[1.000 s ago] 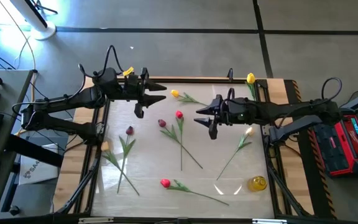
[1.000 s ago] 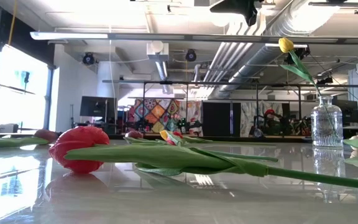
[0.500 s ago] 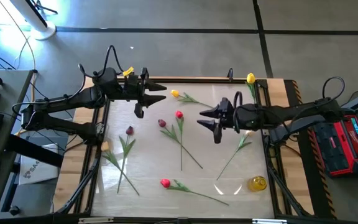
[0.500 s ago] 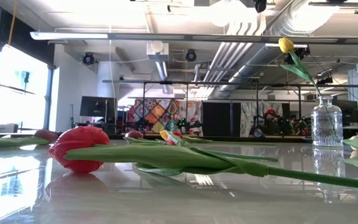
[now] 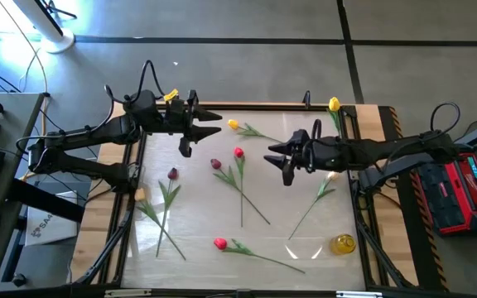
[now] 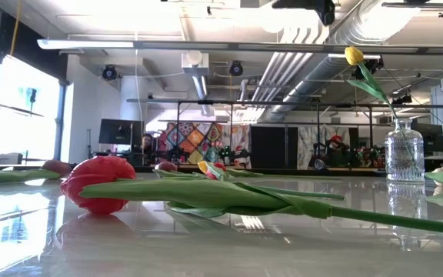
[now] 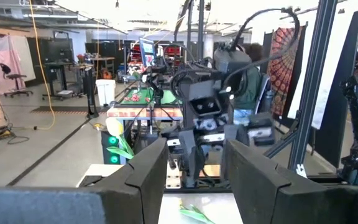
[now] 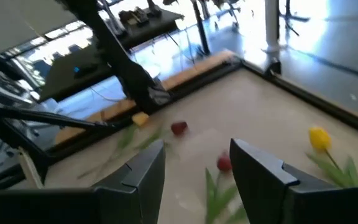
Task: Sort flowers into vase by color
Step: Put the yellow tulip into the transparent vase
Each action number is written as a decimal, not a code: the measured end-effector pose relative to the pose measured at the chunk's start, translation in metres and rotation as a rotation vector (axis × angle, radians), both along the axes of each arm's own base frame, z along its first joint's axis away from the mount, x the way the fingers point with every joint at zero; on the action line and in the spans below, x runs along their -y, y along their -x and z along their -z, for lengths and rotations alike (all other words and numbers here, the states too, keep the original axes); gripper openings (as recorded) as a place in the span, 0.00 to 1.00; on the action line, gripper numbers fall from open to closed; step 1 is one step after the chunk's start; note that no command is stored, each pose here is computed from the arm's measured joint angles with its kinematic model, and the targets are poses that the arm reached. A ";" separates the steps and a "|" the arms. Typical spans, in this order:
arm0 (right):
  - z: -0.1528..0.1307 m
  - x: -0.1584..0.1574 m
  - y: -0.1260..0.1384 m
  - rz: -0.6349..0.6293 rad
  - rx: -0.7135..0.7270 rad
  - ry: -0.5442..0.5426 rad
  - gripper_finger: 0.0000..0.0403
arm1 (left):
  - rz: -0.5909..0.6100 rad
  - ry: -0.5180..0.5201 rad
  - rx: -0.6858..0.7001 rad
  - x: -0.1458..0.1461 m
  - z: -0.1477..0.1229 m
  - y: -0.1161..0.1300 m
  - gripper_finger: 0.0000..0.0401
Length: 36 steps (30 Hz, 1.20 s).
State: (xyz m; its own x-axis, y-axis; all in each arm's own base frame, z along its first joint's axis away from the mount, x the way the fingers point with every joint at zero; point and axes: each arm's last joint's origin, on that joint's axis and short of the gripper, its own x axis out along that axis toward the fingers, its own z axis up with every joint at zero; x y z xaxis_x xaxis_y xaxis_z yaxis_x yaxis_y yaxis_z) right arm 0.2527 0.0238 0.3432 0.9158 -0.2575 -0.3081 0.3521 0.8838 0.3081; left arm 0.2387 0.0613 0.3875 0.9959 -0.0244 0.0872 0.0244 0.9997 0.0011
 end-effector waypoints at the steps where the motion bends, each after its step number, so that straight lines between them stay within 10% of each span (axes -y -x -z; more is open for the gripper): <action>1: 0.002 0.000 0.001 0.008 -0.019 -0.011 0.42 | 0.002 0.017 -0.001 0.000 0.000 0.000 0.38; 9: 0.009 0.001 0.006 0.042 -0.087 -0.068 0.42 | 0.020 0.215 -0.005 0.000 0.000 0.000 0.38; 21: -0.005 0.006 0.037 0.043 -0.091 -0.054 0.42 | -0.115 0.220 0.016 -0.005 0.002 -0.005 0.38; 36: -0.001 0.005 0.067 0.055 -0.217 -0.103 0.42 | -0.182 0.308 -0.397 -0.040 0.060 -0.102 0.41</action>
